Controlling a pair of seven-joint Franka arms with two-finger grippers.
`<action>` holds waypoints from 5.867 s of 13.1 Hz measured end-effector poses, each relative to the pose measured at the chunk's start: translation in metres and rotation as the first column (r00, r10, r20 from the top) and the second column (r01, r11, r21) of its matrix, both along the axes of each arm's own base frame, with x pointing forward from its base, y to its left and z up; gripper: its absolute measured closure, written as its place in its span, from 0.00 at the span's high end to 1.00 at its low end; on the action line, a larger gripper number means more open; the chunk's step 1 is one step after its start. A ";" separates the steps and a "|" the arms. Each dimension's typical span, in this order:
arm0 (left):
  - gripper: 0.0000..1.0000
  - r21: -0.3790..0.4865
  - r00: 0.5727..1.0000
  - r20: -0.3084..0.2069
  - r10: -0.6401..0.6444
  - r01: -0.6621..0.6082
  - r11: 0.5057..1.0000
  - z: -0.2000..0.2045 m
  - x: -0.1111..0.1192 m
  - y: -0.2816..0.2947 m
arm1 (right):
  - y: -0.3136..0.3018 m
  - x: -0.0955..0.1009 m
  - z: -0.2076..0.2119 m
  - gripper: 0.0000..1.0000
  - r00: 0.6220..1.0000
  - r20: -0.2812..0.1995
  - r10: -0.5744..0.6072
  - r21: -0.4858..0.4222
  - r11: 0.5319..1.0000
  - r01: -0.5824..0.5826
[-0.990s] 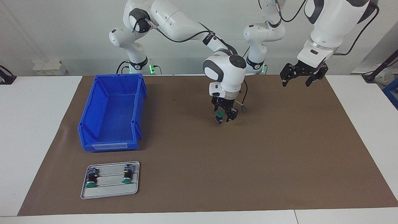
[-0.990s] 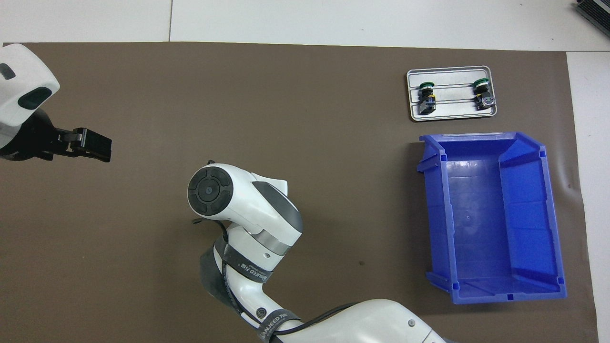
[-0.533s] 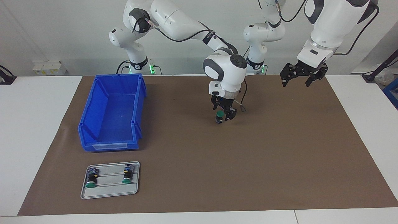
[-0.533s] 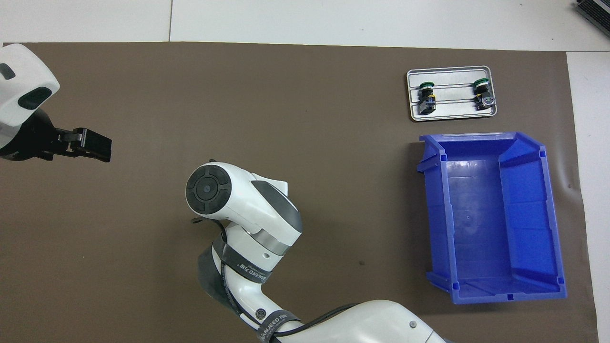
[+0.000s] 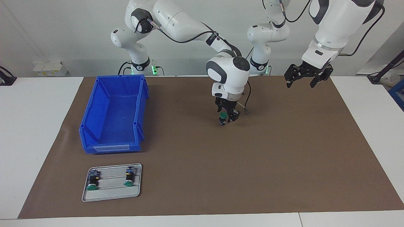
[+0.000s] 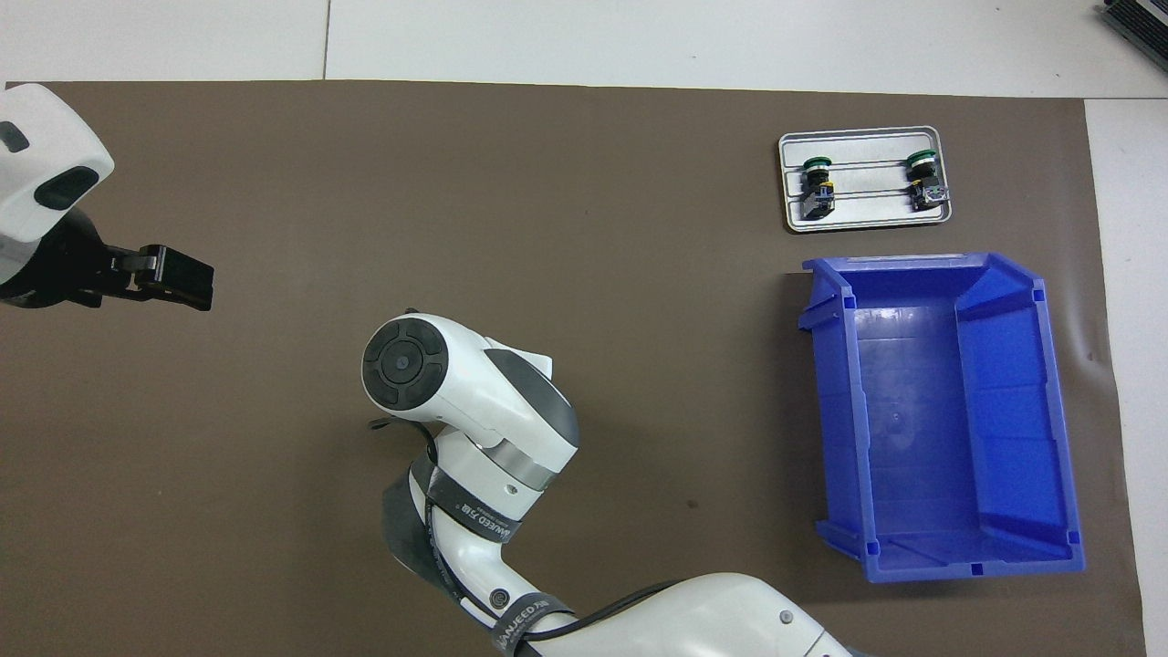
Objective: Place and press button with both arms
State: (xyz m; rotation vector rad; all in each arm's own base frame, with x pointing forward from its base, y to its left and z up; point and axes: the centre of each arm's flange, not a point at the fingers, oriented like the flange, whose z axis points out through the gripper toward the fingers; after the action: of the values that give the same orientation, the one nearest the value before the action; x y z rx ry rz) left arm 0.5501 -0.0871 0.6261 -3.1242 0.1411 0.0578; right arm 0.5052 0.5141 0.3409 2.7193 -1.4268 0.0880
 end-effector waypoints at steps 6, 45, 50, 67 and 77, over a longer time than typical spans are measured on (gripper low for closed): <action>1.00 0.000 1.000 0.000 0.000 0.000 1.000 0.000 0.000 0.000 | -0.002 0.001 -0.003 0.43 1.000 -0.004 -0.014 0.000 1.000 0.014; 1.00 0.000 1.000 0.000 0.000 0.000 1.000 0.000 0.000 0.000 | -0.528 0.085 0.029 0.39 0.353 -0.053 0.934 0.004 0.353 -0.935; 1.00 0.000 1.000 0.000 0.000 0.000 1.000 0.000 0.000 0.000 | -0.526 0.091 0.001 0.39 0.347 -0.048 0.937 0.007 0.348 -0.937; 1.00 0.000 1.000 0.000 0.000 0.000 1.000 0.000 0.000 0.000 | -0.499 0.068 0.226 0.97 0.680 0.039 0.733 -0.027 0.681 -0.732; 1.00 0.000 1.000 0.000 0.000 0.000 1.000 0.000 0.000 0.000 | -0.500 0.057 0.288 0.99 0.695 -0.013 0.719 0.026 0.695 -0.719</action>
State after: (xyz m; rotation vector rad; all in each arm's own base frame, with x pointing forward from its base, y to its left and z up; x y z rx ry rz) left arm 0.5501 -0.0871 0.6261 -3.1242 0.1410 0.0578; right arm 0.5621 0.0139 0.6285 3.0950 -0.2538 0.0798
